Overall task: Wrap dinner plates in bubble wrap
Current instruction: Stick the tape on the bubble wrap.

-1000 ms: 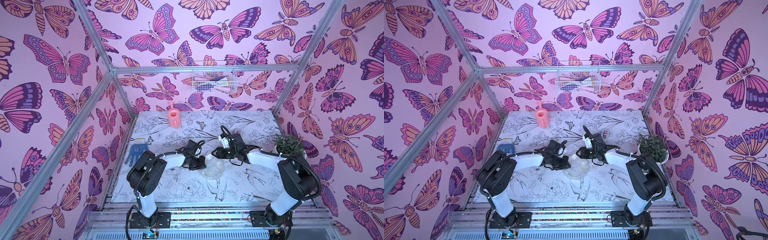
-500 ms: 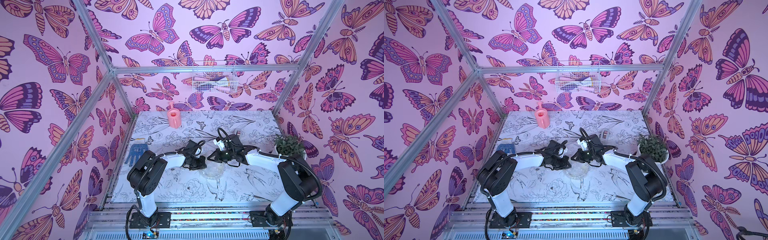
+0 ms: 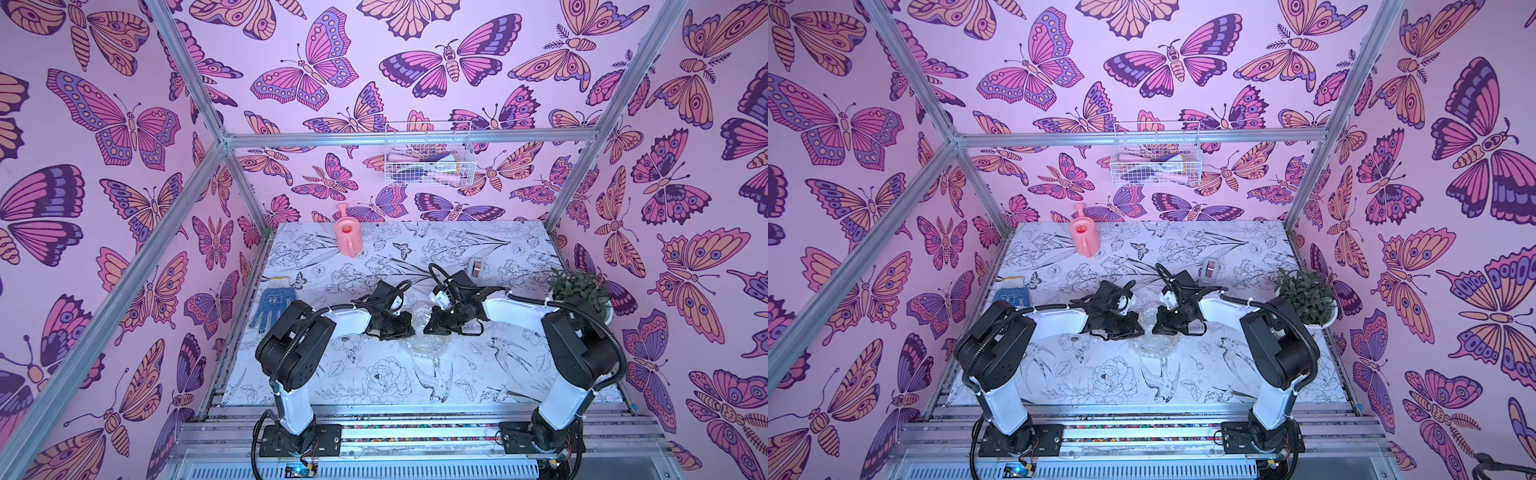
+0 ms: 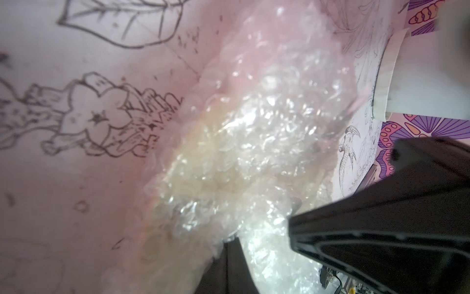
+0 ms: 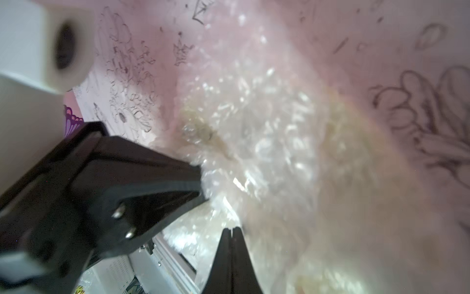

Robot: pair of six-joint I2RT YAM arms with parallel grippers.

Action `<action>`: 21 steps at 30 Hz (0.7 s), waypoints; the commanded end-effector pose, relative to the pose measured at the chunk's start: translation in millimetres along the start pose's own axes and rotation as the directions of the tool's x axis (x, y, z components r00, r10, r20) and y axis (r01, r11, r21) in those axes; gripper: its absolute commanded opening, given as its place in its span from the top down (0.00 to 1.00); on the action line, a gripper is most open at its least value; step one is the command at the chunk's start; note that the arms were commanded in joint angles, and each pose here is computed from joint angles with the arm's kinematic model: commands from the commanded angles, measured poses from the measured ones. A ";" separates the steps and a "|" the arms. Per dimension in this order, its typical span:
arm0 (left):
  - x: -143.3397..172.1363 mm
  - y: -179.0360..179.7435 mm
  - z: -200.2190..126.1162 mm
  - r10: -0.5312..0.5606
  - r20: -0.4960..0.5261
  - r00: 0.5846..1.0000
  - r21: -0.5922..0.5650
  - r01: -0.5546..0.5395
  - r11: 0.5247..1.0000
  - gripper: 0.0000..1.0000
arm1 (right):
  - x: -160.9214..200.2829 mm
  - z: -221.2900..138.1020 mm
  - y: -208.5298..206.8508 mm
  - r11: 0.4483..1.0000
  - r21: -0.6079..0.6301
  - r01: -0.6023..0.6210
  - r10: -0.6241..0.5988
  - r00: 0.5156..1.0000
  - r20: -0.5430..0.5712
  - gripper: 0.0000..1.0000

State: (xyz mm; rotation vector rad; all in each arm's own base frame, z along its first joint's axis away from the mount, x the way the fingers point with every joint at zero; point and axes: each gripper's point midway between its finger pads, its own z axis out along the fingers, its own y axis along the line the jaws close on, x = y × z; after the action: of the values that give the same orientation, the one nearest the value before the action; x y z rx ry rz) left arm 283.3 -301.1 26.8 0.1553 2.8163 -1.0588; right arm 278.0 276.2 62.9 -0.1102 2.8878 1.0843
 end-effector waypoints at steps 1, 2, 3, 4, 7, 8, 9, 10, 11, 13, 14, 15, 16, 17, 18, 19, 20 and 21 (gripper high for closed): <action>41.4 51.7 14.6 -0.101 -0.114 0.988 -0.164 0.081 0.983 1.00 | 0.3 -14.9 22.2 0.996 -0.085 -0.014 0.015 1.000 0.009 1.00; 41.9 52.0 14.7 -0.103 -0.114 0.988 -0.165 0.084 0.983 1.00 | 3.8 -10.2 24.8 0.991 -0.130 -0.034 0.034 0.999 -0.006 1.00; 41.9 51.8 14.5 -0.102 -0.115 0.988 -0.164 0.083 0.983 1.00 | 8.0 -3.3 22.3 0.987 -0.149 -0.059 0.056 0.998 -0.024 1.00; 41.8 51.9 14.2 -0.102 -0.113 0.988 -0.164 0.082 0.983 1.00 | 11.8 3.4 17.5 0.985 -0.155 -0.078 0.073 0.997 -0.041 1.00; 43.4 53.2 13.5 -0.104 -0.114 0.988 -0.169 0.084 0.982 1.00 | 29.7 29.1 -8.2 0.983 -0.124 -0.136 0.120 0.984 -0.129 1.00; 43.2 52.8 13.3 -0.103 -0.113 0.988 -0.167 0.083 0.982 1.00 | 37.4 34.4 -24.6 0.987 -0.059 -0.148 0.138 0.979 -0.151 1.00; 43.1 52.9 13.3 -0.102 -0.112 0.988 -0.168 0.083 0.982 1.00 | 42.9 36.1 -41.2 0.989 0.021 -0.144 0.146 0.977 -0.158 1.00; 43.6 53.2 13.3 -0.106 -0.113 0.988 -0.169 0.086 0.982 1.00 | 45.2 36.4 -52.4 0.989 0.077 -0.125 0.136 0.978 -0.157 1.00; 43.5 53.1 13.2 -0.104 -0.112 0.988 -0.169 0.084 0.982 1.00 | 45.9 35.7 -58.1 0.988 0.104 -0.114 0.130 0.978 -0.160 1.00; 43.5 52.8 13.1 -0.104 -0.113 0.988 -0.167 0.084 0.982 1.00 | 41.1 31.9 -52.3 0.991 0.092 -0.098 0.112 0.981 -0.156 1.00; 43.3 52.3 13.1 -0.104 -0.113 0.988 -0.166 0.084 0.983 1.00 | 33.6 25.3 -41.8 0.994 0.066 -0.086 0.094 0.987 -0.128 1.00; 43.5 52.6 13.1 -0.104 -0.113 0.988 -0.167 0.084 0.982 1.00 | 24.9 17.7 -31.2 0.996 0.042 -0.073 0.077 0.992 -0.096 1.00; 43.4 52.6 12.7 -0.103 -0.111 0.988 -0.168 0.084 0.982 1.00 | 13.8 7.9 -15.7 0.998 0.002 -0.056 0.056 0.997 -0.060 1.00; 43.5 52.7 12.5 -0.103 -0.111 0.988 -0.168 0.084 0.982 1.00 | 2.9 0.0 -4.3 0.998 -0.031 -0.052 0.051 0.998 -0.028 1.00; 43.5 52.9 12.7 -0.104 -0.111 0.988 -0.169 0.085 0.982 1.00 | -6.3 -4.6 2.2 0.998 -0.049 -0.048 0.048 0.999 0.000 1.00; 43.7 53.1 13.1 -0.106 -0.112 0.988 -0.169 0.086 0.982 1.00 | -12.2 -6.2 10.9 0.995 -0.088 -0.047 0.048 0.999 0.000 1.00; 43.3 52.5 13.3 -0.105 -0.113 0.988 -0.166 0.085 0.982 1.00 | -18.2 -3.9 12.9 0.994 -0.100 -0.049 0.050 0.999 0.006 1.00; 43.3 52.4 13.4 -0.104 -0.114 0.988 -0.166 0.085 0.983 1.00 | -21.4 0.3 12.3 0.993 -0.108 -0.054 0.055 0.998 0.003 1.00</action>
State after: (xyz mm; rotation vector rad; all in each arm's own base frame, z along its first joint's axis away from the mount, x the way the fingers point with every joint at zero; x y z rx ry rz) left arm 282.3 -301.8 26.5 0.1605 2.8114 -1.0712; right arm 280.4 281.3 60.5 -0.0550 2.8929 1.2209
